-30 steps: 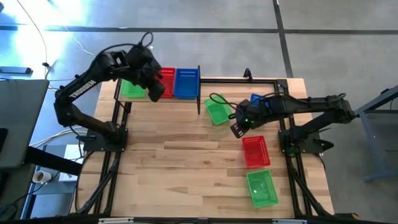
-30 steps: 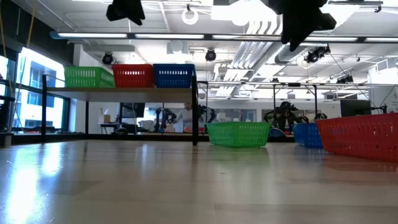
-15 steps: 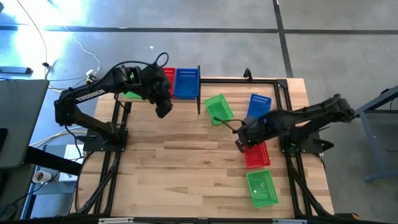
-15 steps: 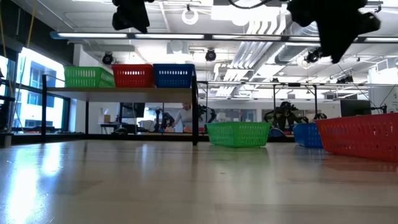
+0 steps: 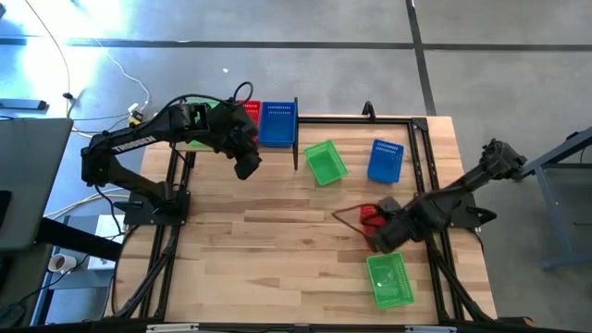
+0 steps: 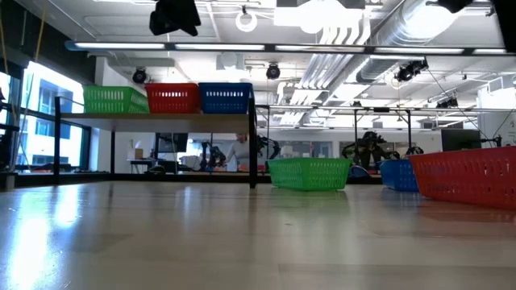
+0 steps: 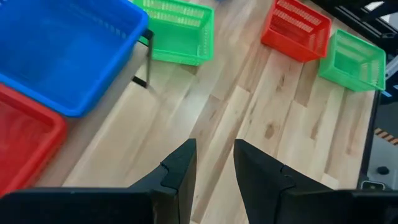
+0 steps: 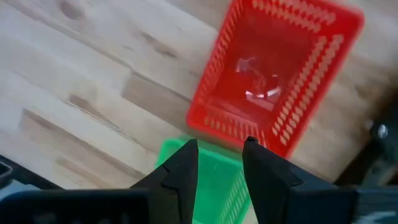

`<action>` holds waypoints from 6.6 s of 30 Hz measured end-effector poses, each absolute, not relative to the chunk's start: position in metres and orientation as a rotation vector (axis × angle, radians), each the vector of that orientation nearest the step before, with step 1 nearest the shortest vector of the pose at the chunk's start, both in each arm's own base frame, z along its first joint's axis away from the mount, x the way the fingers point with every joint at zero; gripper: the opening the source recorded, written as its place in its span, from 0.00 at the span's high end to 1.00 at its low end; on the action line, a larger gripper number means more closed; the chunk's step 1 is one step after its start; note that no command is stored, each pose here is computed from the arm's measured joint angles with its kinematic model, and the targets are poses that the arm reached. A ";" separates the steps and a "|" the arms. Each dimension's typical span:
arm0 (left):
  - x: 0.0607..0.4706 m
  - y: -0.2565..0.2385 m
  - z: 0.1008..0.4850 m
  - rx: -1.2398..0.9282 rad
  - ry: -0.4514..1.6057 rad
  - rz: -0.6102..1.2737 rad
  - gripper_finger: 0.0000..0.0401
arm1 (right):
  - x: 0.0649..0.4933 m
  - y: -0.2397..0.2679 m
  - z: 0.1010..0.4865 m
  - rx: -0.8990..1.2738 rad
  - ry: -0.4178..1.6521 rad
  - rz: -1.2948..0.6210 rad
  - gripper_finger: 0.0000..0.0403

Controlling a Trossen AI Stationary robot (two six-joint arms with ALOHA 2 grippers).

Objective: Stack baskets on shelf by color
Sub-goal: Stack the bottom green basket on top of the green basket on the shelf

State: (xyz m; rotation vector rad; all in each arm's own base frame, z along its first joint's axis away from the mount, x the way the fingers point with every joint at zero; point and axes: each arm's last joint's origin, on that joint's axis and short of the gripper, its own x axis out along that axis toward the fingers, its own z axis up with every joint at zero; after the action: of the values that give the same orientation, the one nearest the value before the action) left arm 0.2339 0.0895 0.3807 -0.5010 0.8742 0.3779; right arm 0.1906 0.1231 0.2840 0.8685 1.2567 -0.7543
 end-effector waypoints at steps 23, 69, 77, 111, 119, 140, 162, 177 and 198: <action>0.242 0.063 0.380 -0.652 0.854 0.494 0.76 | 0.127 0.191 0.233 1.047 1.303 -0.781 0.72; 0.250 -0.012 0.380 -0.641 0.845 0.461 0.76 | 0.146 0.219 0.178 1.018 1.291 -0.750 1.00; 0.250 -0.012 0.380 -0.552 0.873 0.398 0.67 | 0.176 0.214 0.201 1.001 1.196 -0.678 1.00; 0.246 0.044 0.379 -0.447 0.889 0.448 0.49 | 0.313 0.057 0.296 0.694 0.891 -0.611 1.00; 0.245 0.052 0.380 -0.472 0.875 0.477 0.49 | 0.338 0.036 0.302 0.609 0.923 -0.618 1.00; 0.285 0.060 0.341 -0.509 1.031 0.471 0.49 | 0.370 -0.005 0.293 0.438 1.021 -0.599 1.00; 0.291 0.047 0.336 -0.464 1.070 0.419 0.52 | 0.369 -0.040 0.293 0.634 0.915 -0.816 1.00; 0.287 -0.017 0.336 -0.136 1.162 0.084 0.55 | 0.378 -0.017 0.299 0.752 0.846 -0.737 1.00; 0.270 -0.054 0.337 0.138 1.204 0.166 0.55 | 0.380 0.021 0.301 0.775 0.786 -0.720 1.00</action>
State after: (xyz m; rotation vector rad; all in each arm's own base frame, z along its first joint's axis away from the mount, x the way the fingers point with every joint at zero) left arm 0.2704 -0.0539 0.3366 0.1382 1.2036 0.1660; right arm 0.3802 0.0212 0.3007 0.7752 0.7859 -0.7202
